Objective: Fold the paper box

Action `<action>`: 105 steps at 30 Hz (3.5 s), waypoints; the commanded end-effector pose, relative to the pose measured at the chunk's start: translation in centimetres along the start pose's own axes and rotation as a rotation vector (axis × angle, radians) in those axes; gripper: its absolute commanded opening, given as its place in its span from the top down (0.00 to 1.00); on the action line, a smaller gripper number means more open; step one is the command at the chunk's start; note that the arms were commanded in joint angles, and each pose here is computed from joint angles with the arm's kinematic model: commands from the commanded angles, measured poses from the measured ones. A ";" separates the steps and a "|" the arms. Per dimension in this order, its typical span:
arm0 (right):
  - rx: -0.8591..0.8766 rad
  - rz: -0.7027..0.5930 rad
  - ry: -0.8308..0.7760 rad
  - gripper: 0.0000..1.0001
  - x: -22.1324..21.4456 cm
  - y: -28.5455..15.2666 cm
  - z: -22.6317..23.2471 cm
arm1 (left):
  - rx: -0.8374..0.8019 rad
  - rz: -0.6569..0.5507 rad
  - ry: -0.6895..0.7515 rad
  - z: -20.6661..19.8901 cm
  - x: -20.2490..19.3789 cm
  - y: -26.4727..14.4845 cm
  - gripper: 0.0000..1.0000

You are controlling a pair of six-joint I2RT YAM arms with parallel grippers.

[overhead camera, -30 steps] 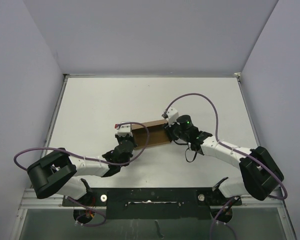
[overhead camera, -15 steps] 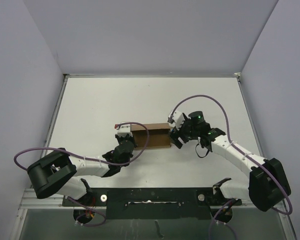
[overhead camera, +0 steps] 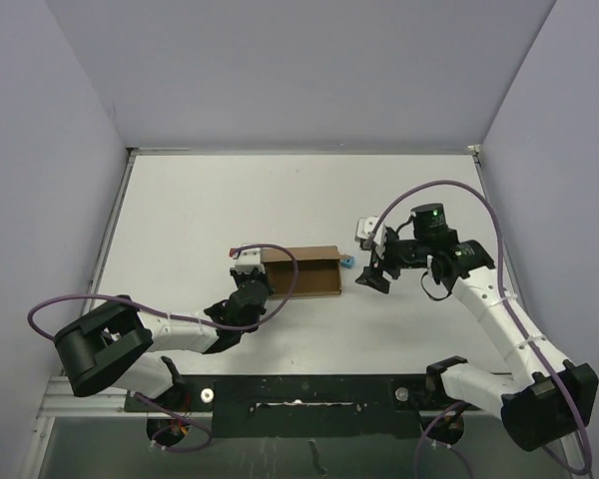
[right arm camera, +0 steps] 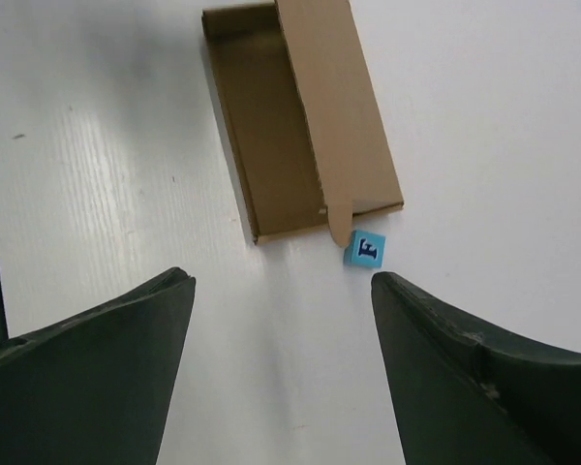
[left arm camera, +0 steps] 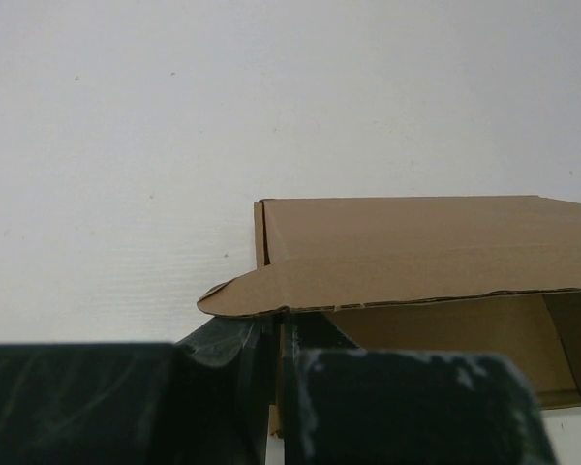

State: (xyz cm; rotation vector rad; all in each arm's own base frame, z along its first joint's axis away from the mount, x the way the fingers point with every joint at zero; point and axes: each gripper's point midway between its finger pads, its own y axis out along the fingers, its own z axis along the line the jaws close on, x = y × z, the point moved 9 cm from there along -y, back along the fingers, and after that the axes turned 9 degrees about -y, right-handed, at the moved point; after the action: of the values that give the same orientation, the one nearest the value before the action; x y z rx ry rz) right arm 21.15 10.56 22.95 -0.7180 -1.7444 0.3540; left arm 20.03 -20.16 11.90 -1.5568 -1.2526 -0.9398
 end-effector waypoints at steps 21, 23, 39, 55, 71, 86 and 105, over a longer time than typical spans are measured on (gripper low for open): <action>0.174 -0.045 -0.159 0.43 5.4 7.4 -4.0 | -0.027 -0.001 -0.028 -0.6 0.5 -0.2 1.00; 0.153 -0.024 -0.173 0.45 5.1 7.8 -4.1 | -0.026 -0.002 -0.028 -0.6 0.5 -0.2 1.00; 0.111 0.047 -0.236 0.88 3.8 9.1 -3.8 | -0.032 0.004 -0.029 -0.8 0.4 -0.1 1.00; 0.091 0.061 -0.295 1.00 2.7 8.9 -2.7 | -0.184 0.110 -0.078 -0.3 2.7 -3.7 0.65; 0.212 0.037 -0.272 1.00 0.8 9.7 -0.6 | -0.441 0.199 -0.196 -0.1 11.4 -10.1 0.51; 0.340 0.079 -0.214 0.97 -2.4 11.7 0.8 | -0.431 0.467 -0.360 -0.6 8.2 0.8 0.74; 0.358 -0.102 -0.076 0.43 -1.0 8.8 -0.6 | -0.304 0.706 -0.354 0.9 0.2 3.2 0.84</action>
State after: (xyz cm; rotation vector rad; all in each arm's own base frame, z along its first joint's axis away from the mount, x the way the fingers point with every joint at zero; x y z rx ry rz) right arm 23.99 16.53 13.34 -0.4922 -1.6768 0.7698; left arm 22.67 -19.21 11.40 -2.2517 -0.6721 -0.3981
